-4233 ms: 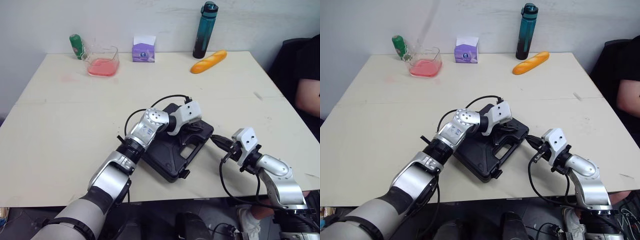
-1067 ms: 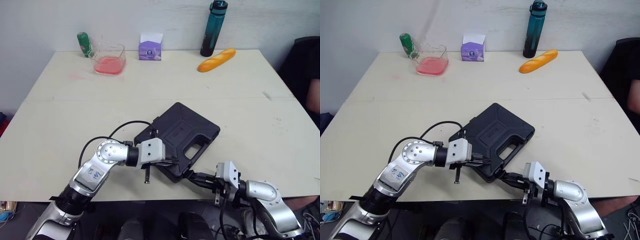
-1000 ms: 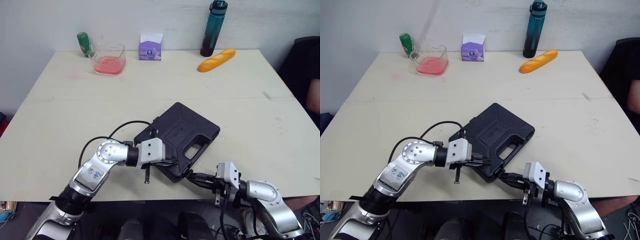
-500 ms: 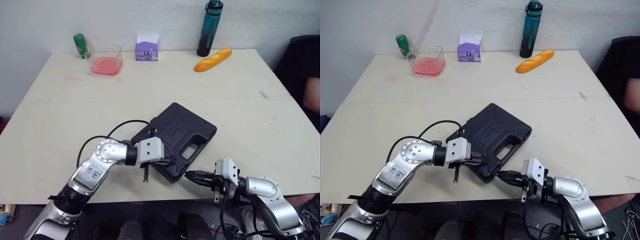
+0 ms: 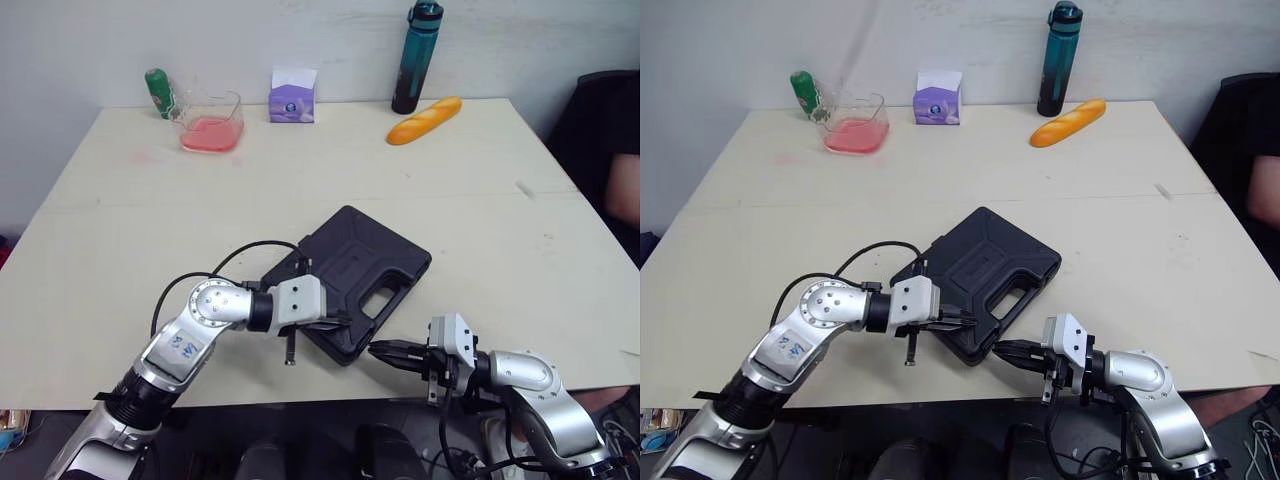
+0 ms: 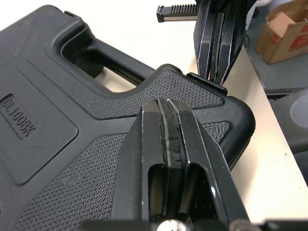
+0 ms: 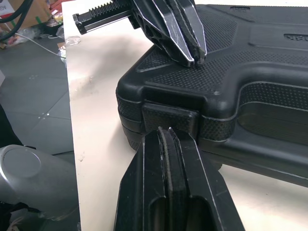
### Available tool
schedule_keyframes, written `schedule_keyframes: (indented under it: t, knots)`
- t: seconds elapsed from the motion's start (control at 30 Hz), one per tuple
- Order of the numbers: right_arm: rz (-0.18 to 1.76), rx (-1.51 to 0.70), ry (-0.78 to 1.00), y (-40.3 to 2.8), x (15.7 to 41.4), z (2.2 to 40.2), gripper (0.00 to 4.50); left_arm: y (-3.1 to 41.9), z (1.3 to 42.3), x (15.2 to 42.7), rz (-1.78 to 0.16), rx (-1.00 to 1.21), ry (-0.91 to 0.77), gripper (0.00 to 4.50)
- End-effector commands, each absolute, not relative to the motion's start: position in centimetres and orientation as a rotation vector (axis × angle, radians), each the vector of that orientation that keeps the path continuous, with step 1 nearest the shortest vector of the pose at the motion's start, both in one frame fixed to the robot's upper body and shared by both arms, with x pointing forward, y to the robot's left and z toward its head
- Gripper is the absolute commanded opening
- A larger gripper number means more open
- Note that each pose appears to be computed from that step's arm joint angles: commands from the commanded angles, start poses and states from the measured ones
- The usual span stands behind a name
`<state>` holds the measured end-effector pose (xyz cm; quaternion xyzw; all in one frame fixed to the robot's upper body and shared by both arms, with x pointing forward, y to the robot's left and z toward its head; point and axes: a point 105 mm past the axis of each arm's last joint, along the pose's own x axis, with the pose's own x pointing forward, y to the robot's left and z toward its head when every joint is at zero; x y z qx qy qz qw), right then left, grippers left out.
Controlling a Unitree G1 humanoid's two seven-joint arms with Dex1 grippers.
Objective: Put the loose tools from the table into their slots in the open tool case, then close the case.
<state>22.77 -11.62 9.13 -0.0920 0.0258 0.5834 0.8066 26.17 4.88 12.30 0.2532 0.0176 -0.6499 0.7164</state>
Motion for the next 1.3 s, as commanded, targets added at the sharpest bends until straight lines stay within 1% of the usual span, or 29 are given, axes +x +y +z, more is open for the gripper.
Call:
schedule_keyframes:
  t: [0.03, 0.1, 0.13, 0.2, 0.3, 0.33, 0.4, 0.43, 0.53, 0.63, 0.7, 0.73, 0.77, 0.8, 0.83, 0.9, 0.93, 1.0, 1.13, 1.3]
  knots:
    - [1.261, -0.232, -0.049, -11.2, 22.9, 11.5, 0.00, 6.2, 8.6, 26.2, -1.419, 0.525, 0.180, 0.05]
    - [1.264, -0.256, -0.041, -12.0, 22.8, 11.9, 0.00, 6.0, 11.6, 26.2, -1.414, 0.451, 0.038, 0.05]
    - [1.268, -0.288, -0.030, -12.9, 22.7, 12.3, 0.00, 6.3, 13.8, 26.1, -1.407, 0.435, -0.064, 0.05]
    - [1.270, -0.334, -0.013, -14.2, 22.6, 12.9, 0.00, 7.2, 16.3, 25.7, -1.391, 0.442, -0.182, 0.05]
    - [1.239, -0.391, -0.004, -16.4, 23.1, 14.1, 0.00, 9.0, 18.2, 25.7, -1.322, 0.478, -0.267, 0.05]
    - [1.231, -0.401, -0.002, -16.8, 23.2, 14.4, 0.00, 9.5, 18.5, 25.6, -1.307, 0.482, -0.278, 0.05]
    - [1.183, -0.439, 0.022, -19.1, 24.1, 15.5, 0.00, 11.9, 19.2, 25.8, -1.247, 0.500, -0.255, 0.05]
    - [1.160, -0.444, 0.040, -20.1, 24.5, 16.0, 0.32, 13.1, 19.5, 25.9, -1.207, 0.497, -0.247, 0.01]
    - [1.125, -0.519, 0.045, -22.4, 25.3, 17.5, 1.45, 16.4, 19.7, 25.5, -1.131, 0.462, -0.172, 0.98]
    - [1.078, -0.592, 0.056, -24.6, 26.1, 18.6, 3.08, 19.6, 18.6, 24.7, -1.060, 0.492, -0.066, 2.44]
    - [1.056, -0.625, 0.059, -25.6, 26.4, 19.2, 4.14, 21.4, 18.3, 24.4, -1.001, 0.501, -0.023, 3.40]
    - [1.034, -0.650, 0.067, -26.4, 26.6, 19.5, 4.50, 22.8, 18.3, 24.5, -0.940, 0.502, -0.001, 3.84]
    - [1.006, -0.669, 0.081, -27.4, 26.6, 19.8, 4.50, 24.7, 18.4, 24.5, -0.860, 0.495, 0.019, 4.31]
    - [0.988, -0.683, 0.091, -28.1, 26.6, 20.1, 4.50, 26.0, 18.5, 24.4, -0.805, 0.489, 0.032, 4.45]
    - [0.949, -0.699, 0.102, -29.1, 26.7, 20.0, 4.50, 27.9, 18.0, 24.1, -0.749, 0.506, 0.078, 4.45]
    - [0.912, -0.712, 0.111, -30.2, 26.8, 19.9, 4.50, 29.7, 17.2, 23.5, -0.709, 0.533, 0.132, 4.45]
    - [0.857, -0.717, 0.113, -31.6, 26.9, 20.1, 4.50, 31.2, 17.0, 23.0, -0.654, 0.535, 0.167, 4.45]
    - [0.785, -0.728, 0.119, -33.5, 26.9, 20.3, 4.50, 32.9, 17.2, 22.4, -0.575, 0.549, 0.186, 4.45]
    - [0.682, -0.733, 0.140, -36.7, 26.5, 20.6, 4.50, 35.0, 18.3, 21.9, -0.445, 0.582, 0.164, 4.45]
    - [0.674, -0.733, 0.146, -37.4, 26.6, 19.9, 4.50, 35.5, 18.5, 22.3, -0.408, 0.581, 0.161, 4.45]
